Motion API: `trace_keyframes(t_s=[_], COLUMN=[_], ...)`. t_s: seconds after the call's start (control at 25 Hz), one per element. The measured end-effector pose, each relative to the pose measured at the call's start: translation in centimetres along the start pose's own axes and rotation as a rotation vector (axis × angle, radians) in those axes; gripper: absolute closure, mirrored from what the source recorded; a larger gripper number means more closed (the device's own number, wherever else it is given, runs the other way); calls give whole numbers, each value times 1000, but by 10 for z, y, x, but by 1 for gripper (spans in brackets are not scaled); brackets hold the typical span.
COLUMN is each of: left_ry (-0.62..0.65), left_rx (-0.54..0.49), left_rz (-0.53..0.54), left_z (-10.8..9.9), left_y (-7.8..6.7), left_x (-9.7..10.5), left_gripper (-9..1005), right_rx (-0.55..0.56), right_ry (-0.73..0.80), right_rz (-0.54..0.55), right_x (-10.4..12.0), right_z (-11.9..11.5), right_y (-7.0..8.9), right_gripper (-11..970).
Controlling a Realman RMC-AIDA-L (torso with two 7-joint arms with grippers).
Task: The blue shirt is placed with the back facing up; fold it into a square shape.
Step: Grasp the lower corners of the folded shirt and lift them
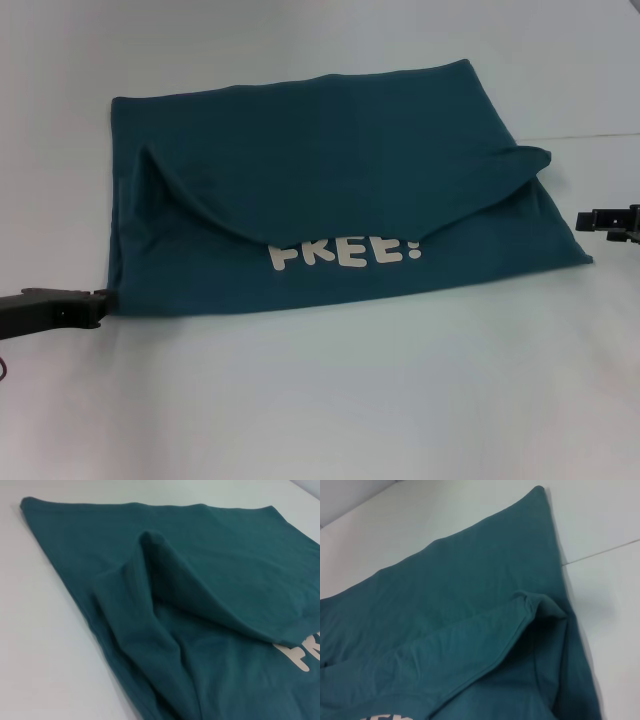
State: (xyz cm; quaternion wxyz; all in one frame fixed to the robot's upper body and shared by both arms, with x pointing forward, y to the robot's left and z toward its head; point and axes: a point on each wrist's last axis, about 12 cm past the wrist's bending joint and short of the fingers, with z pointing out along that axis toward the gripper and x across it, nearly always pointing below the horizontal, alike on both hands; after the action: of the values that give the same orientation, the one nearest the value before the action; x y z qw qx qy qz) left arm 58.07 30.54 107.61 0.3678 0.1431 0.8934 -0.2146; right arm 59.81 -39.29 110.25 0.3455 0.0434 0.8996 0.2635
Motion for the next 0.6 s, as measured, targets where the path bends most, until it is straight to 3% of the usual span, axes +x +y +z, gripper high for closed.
trace_keyframes(t_s=[0.36, 0.6], left_ry=[4, 2], left_rx=[2, -1], left_rz=[-1, 7], left_z=[0, 1], left_y=[0, 0], left_x=[2, 0], left_gripper=[995, 996], right_rx=[47, 99], right_ry=[-3, -10], right_rz=[18, -41], right_x=[5, 6], right_z=[1, 27], right_y=[-8, 7], right_gripper=[305, 305])
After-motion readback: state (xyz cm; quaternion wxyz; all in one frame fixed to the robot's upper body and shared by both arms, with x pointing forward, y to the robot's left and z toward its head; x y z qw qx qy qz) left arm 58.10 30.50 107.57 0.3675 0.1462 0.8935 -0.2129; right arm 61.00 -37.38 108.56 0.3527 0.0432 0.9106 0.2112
